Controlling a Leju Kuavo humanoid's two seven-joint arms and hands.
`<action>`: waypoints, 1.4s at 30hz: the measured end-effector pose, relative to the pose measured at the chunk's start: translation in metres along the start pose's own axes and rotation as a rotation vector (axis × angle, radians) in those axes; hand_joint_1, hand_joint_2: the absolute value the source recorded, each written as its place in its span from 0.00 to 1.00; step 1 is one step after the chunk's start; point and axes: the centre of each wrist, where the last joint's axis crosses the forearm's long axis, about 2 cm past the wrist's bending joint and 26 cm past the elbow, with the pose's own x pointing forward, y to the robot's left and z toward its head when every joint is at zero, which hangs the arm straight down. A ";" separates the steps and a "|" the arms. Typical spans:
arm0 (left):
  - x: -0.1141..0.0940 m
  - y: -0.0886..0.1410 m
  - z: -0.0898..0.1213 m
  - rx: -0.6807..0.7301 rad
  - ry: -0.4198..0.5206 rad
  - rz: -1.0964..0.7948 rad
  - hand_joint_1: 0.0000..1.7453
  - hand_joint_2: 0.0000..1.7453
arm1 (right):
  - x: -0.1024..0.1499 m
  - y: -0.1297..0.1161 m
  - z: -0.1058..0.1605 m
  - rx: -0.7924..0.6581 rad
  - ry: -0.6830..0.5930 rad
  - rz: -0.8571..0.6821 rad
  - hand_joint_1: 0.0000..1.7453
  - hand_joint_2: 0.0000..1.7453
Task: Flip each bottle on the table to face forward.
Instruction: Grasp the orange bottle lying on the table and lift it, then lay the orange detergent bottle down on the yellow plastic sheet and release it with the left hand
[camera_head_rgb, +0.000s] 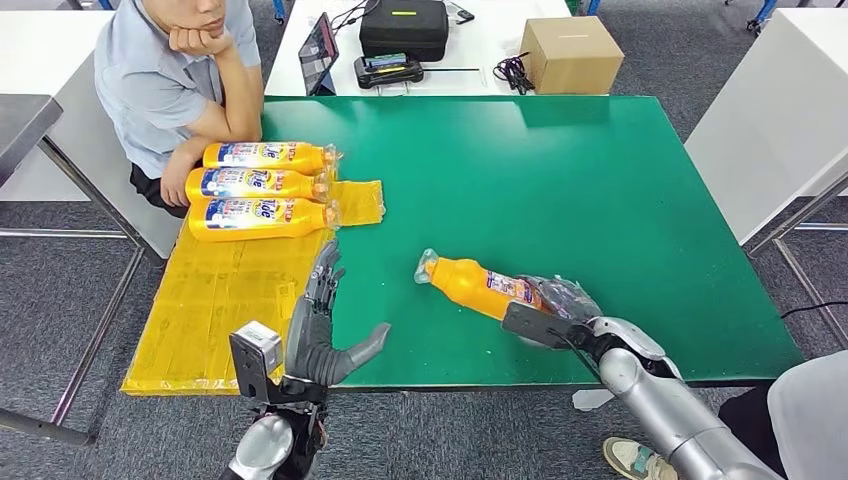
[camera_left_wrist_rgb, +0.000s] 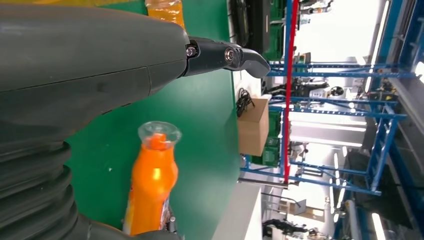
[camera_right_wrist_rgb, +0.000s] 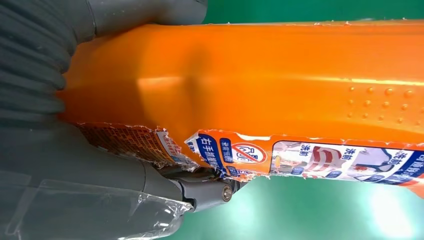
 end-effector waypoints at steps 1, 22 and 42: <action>0.000 0.000 0.000 0.006 -0.001 0.009 0.00 1.00 | 0.002 0.003 0.000 -0.011 -0.031 -0.041 1.00 1.00; -0.043 -0.021 0.021 -0.072 0.424 0.516 0.00 1.00 | 0.102 0.015 -0.049 -0.087 -0.474 -0.478 1.00 1.00; -0.041 -0.024 0.004 -0.092 0.231 0.352 0.00 1.00 | 0.121 0.052 -0.067 0.107 -0.512 -0.468 1.00 1.00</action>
